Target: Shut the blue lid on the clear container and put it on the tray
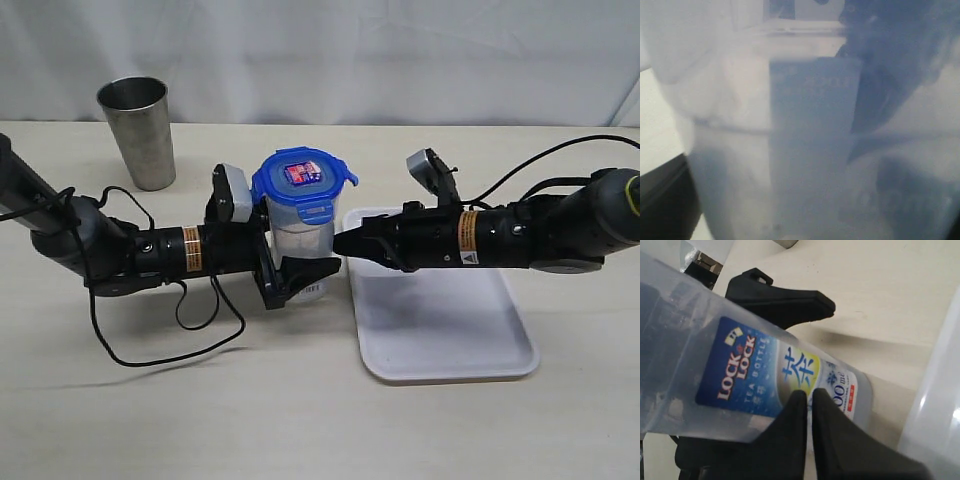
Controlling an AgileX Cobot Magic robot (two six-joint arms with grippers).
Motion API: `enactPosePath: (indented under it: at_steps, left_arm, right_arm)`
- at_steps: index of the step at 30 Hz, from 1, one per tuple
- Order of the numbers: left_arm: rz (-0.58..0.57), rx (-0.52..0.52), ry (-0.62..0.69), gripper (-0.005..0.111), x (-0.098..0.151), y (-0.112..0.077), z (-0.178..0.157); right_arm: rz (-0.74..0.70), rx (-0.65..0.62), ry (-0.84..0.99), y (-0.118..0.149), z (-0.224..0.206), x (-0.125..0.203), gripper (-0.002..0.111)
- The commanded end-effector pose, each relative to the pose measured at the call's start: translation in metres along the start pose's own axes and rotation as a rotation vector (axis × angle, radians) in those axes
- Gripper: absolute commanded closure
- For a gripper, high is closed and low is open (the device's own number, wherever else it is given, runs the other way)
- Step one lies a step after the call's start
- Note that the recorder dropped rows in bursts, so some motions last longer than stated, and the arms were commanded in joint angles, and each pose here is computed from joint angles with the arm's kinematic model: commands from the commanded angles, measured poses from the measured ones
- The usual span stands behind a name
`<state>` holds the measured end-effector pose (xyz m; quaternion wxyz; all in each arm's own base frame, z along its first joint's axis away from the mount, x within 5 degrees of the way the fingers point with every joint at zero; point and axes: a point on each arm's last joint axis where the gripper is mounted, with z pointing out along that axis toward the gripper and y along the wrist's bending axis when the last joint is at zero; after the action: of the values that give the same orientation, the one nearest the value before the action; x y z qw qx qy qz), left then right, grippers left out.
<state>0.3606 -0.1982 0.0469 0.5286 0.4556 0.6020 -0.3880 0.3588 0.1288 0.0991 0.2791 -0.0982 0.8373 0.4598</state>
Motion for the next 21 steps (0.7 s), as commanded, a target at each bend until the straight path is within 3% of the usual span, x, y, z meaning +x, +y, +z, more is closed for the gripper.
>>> enactPosePath:
  at_steps: [1,19,21]
  left_arm:
    - [-0.001,-0.01,-0.013,0.025,-0.0014,0.0008,0.0018]
    - [0.003,-0.006,-0.012,0.025,-0.0013,0.0005,0.0018]
    - [0.014,-0.01,-0.013,0.03,-0.0014,0.0009,0.0018]
  right_arm:
    - [-0.011,-0.013,0.011,0.0012,0.0008,0.0002,0.104]
    - [-0.008,-0.01,0.029,0.0006,0.0003,0.0016,0.104]
    - [-0.008,-0.01,0.029,0.0006,0.0003,0.0016,0.104]
